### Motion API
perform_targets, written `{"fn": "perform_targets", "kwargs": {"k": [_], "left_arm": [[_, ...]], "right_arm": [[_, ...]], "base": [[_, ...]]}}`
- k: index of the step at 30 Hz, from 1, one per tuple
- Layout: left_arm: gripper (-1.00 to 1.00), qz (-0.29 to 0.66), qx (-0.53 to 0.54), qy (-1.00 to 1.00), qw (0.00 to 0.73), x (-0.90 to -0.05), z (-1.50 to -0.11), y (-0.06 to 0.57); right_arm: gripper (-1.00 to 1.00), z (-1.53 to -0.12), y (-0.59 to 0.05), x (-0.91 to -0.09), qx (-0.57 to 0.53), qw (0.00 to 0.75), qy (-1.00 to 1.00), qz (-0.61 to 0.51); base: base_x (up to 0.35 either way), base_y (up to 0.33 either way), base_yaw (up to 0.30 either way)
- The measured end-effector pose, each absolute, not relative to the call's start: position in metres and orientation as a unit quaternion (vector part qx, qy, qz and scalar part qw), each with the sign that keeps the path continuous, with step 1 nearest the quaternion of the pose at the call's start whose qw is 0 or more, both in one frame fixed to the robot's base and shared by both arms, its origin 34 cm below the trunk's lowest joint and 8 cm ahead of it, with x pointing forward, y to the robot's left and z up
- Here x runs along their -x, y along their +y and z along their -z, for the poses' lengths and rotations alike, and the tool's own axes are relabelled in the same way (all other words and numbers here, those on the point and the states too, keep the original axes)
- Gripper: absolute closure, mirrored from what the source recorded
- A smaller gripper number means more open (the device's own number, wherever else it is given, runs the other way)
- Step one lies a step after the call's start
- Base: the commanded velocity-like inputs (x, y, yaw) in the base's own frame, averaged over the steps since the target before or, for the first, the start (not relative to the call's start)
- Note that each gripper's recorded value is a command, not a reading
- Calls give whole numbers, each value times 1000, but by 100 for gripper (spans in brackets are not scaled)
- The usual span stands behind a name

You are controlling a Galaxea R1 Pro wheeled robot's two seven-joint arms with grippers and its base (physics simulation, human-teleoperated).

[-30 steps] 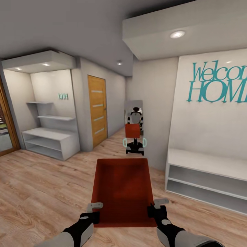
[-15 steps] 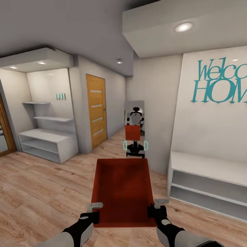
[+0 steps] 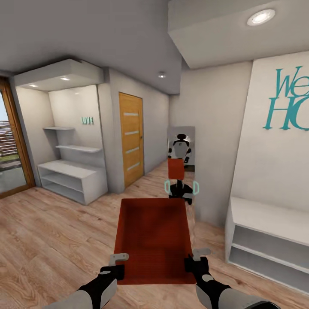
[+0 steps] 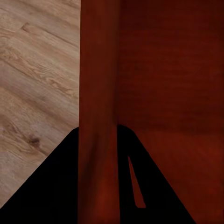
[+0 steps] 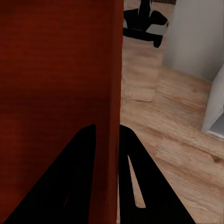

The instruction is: Move the two storage containers from the living room to the garage. In the garage, place one container on the floor and stack the other container on top of it (either order is fine).

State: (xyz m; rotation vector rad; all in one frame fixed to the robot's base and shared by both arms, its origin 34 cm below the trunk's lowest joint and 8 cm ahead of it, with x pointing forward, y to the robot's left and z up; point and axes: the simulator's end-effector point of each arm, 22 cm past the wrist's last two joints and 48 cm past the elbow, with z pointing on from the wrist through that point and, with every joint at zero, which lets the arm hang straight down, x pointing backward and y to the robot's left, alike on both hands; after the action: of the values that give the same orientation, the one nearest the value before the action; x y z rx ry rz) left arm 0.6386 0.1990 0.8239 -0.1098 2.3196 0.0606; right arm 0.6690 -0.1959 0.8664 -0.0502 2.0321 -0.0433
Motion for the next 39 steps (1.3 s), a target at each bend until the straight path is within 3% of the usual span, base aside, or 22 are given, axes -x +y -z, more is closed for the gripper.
{"fn": "perform_targets", "kwargs": {"k": [23, 39], "left_arm": [[100, -24, 43, 916, 398, -639, -824, 199], [100, -24, 43, 916, 398, -638, -824, 199]], "right_arm": [[100, -866, -196, -669, 21, 526, 850, 18], [100, -866, -196, -669, 21, 526, 850, 18]], "base": [[322, 0, 273], [322, 0, 18]]}}
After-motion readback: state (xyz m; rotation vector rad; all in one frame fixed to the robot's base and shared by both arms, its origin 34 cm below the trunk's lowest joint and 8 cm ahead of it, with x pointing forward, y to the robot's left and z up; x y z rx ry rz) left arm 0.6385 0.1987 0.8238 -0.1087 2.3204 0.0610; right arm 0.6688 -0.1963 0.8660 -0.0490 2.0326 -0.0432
